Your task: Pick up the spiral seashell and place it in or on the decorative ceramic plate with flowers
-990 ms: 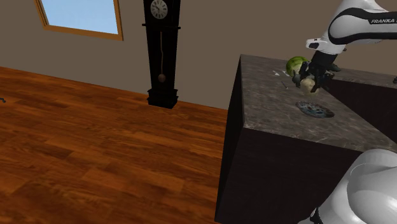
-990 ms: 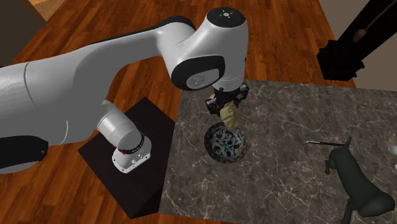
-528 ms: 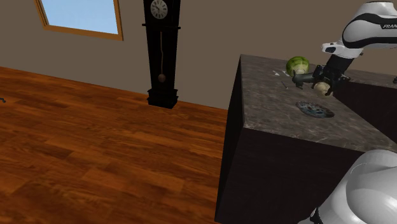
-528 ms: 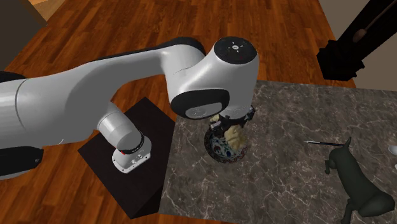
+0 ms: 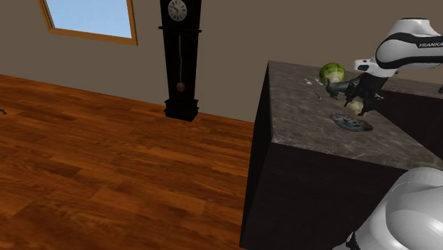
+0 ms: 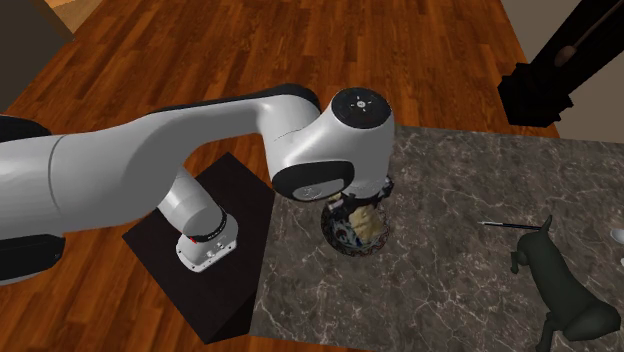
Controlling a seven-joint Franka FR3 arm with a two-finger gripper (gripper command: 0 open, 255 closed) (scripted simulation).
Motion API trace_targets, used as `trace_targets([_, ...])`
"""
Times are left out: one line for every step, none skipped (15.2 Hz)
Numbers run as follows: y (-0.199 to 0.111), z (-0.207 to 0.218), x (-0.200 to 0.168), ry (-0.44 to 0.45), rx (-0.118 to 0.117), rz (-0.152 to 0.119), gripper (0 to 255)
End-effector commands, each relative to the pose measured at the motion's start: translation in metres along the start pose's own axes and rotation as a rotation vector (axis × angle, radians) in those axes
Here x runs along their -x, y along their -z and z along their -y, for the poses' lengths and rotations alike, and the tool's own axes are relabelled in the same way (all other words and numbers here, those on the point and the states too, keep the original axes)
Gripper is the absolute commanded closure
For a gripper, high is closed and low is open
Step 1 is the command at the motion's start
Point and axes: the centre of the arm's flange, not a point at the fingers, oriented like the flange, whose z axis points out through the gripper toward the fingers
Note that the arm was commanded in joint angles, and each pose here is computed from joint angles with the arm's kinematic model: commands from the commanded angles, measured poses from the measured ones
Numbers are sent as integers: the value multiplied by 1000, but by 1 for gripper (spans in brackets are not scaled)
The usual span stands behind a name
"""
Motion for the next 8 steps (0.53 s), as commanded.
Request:
trace_targets([-11, 0, 0, 0, 1, 0, 255])
trace_targets([-16, 0, 0, 0, 1, 0, 255])
trace_targets([-21, 1, 0, 0, 1, 0, 255])
trace_targets([-24, 2, 0, 0, 1, 0, 255])
trace_targets([-24, 2, 0, 0, 1, 0, 255])
trace_targets([-24, 2, 0, 0, 1, 0, 255])
trace_targets([-24, 2, 0, 0, 1, 0, 255])
trace_targets([-24, 2, 0, 0, 1, 0, 255])
